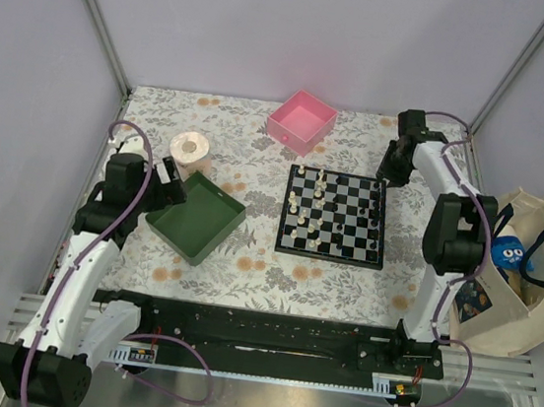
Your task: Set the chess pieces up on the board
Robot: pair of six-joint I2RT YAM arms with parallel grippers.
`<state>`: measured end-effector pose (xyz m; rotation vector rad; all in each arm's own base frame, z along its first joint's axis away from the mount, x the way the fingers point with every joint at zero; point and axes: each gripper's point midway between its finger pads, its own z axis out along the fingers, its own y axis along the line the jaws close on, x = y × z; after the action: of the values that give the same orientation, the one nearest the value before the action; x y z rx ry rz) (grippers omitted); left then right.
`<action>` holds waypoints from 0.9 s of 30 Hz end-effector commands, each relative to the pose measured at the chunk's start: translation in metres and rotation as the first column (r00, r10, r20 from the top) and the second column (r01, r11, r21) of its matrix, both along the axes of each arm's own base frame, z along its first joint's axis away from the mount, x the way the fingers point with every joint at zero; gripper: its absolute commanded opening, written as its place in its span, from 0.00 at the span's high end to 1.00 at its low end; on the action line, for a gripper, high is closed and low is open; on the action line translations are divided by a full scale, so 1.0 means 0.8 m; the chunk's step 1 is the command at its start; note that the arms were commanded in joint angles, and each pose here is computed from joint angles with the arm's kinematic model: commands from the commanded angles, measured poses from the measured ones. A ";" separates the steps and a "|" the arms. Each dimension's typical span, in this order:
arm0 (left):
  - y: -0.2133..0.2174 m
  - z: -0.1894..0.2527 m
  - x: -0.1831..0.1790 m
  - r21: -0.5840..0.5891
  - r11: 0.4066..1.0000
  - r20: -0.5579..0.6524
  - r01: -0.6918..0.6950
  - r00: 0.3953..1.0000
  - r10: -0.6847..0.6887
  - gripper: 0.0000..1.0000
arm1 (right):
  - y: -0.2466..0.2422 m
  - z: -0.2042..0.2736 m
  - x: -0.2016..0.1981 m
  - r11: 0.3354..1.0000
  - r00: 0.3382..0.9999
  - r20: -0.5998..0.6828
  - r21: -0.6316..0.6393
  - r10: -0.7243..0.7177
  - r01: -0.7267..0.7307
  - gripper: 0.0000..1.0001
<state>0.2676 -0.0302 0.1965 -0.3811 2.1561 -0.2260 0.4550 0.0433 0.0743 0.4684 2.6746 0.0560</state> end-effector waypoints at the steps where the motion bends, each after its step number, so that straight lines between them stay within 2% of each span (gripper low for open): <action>1: -0.004 0.046 0.030 0.008 0.999 0.091 0.034 0.995 -0.034 0.01 | 0.000 0.103 -0.017 0.999 0.987 0.163 0.036 -0.008 0.002 0.58; 3: -0.003 0.057 0.042 0.025 0.999 0.115 0.031 0.993 -0.033 0.01 | 0.020 0.107 -0.032 0.994 0.985 0.169 0.104 0.022 -0.040 0.57; 13: -0.002 0.071 0.082 0.011 1.000 0.215 0.003 0.977 -0.005 0.01 | 0.092 0.079 -0.107 0.971 0.978 0.061 0.123 0.198 -0.204 0.53; 16: -0.001 0.066 0.082 0.017 1.000 0.212 0.004 0.977 -0.007 0.01 | 0.112 0.062 -0.119 0.963 0.975 0.027 0.153 0.220 -0.222 0.52; 20: 0.002 0.061 0.080 0.034 0.999 0.206 -0.002 0.978 -0.005 0.01 | 0.128 0.041 -0.133 0.960 0.967 -0.018 0.127 0.255 -0.251 0.53; 27: 0.011 0.060 0.081 0.063 0.997 0.200 -0.033 0.980 0.020 0.01 | 0.142 0.018 -0.137 0.953 0.958 -0.062 0.135 0.280 -0.270 0.53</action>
<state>0.3254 -0.0290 0.2272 -0.3346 2.0308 -0.2053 0.3444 0.1505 0.0995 0.1347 2.7862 0.2963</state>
